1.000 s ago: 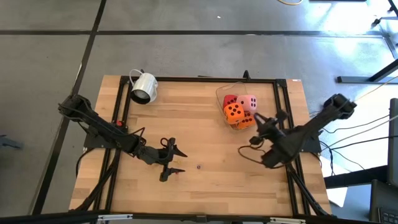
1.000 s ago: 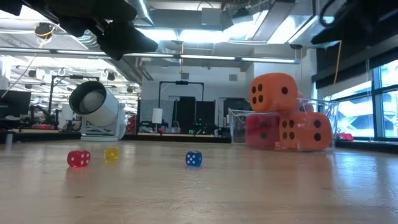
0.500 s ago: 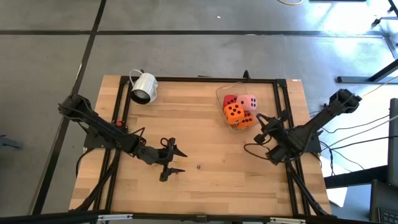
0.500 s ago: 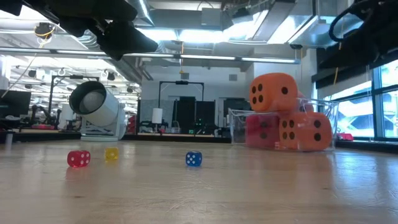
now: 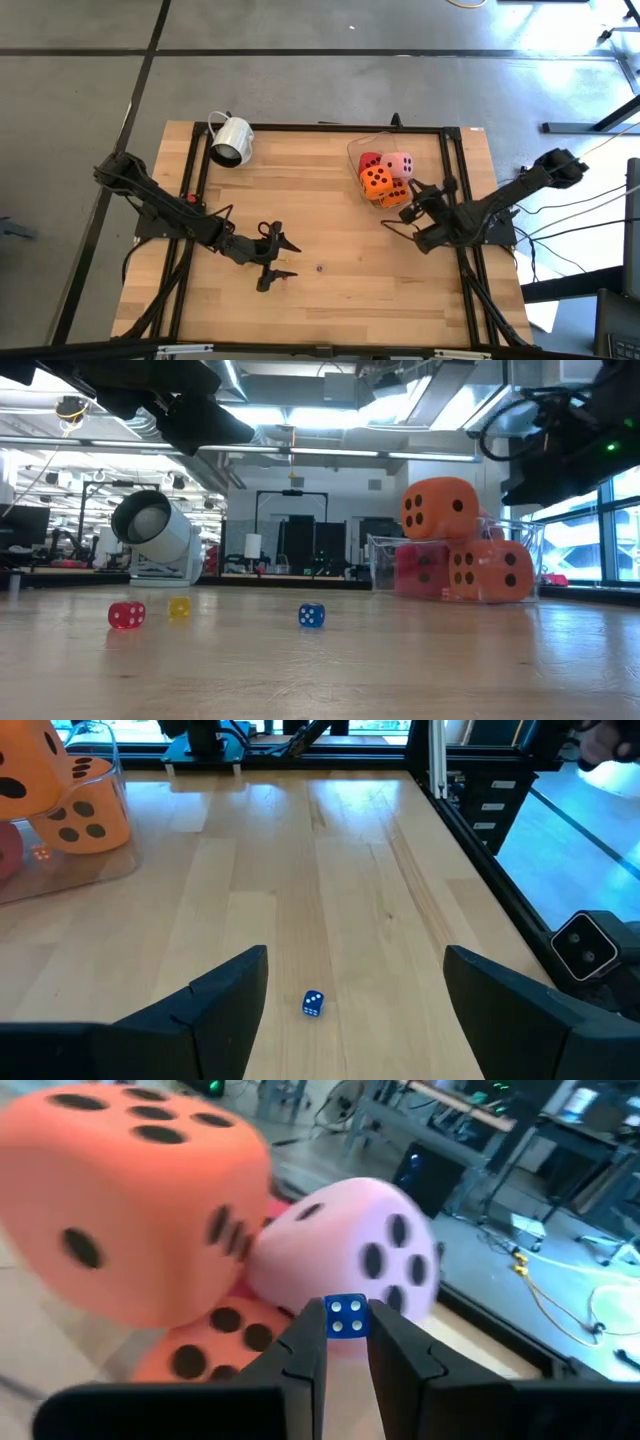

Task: Pick & Place Dice
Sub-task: Put the bottom small blue die in the bin, then put the small blue die in the bin

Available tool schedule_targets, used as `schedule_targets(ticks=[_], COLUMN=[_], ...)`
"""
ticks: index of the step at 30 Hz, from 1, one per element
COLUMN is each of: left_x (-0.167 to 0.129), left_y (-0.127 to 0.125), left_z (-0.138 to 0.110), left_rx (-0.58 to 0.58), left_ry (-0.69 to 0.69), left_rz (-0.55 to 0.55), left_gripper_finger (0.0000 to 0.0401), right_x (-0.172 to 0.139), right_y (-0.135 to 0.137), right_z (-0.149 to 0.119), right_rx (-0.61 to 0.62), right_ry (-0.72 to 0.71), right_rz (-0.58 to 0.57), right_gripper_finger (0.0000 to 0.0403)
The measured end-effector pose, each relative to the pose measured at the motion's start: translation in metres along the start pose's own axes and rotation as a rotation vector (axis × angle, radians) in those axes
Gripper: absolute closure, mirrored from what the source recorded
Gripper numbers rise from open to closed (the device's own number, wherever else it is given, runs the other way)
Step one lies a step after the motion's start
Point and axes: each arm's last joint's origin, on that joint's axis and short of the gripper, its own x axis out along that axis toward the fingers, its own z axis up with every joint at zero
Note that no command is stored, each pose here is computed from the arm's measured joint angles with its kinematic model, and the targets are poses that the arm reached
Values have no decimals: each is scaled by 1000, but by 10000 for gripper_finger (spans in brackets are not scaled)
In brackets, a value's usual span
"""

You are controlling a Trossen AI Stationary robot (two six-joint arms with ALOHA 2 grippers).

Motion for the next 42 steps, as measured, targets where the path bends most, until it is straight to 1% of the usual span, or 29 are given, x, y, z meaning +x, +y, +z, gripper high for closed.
schedule_targets(ticks=[6, 11, 15, 21, 28, 31, 34, 42], left_x=[0, 0, 0, 0, 0, 0, 0, 0], left_y=[0, 0, 0, 0, 0, 0, 0, 0], left_z=[0, 0, 0, 0, 0, 0, 0, 0], left_rx=[2, 1, -6, -9, -9, -9, -9, -10], left_ry=[0, 0, 1, 1, 1, 1, 1, 1], left_rz=[0, -2, -7, -8, -8, -8, -8, -8], left_gripper_finger=[107, 107, 107, 107, 107, 107, 107, 107], right_x=[8, 18, 20, 20, 19, 19, 20, 18], right_y=[16, 15, 14, 14, 17, 17, 16, 18], right_z=[10, 13, 13, 13, 12, 12, 12, 15], right_rx=[-85, -103, -113, -113, -167, -168, -136, -81], right_ry=[56, 108, 119, 122, 175, 175, 163, 94], right_rz=[88, 87, 81, 84, 164, 165, 143, 100], right_gripper_finger=[346, 346, 343, 310, 271, 262, 257, 255])
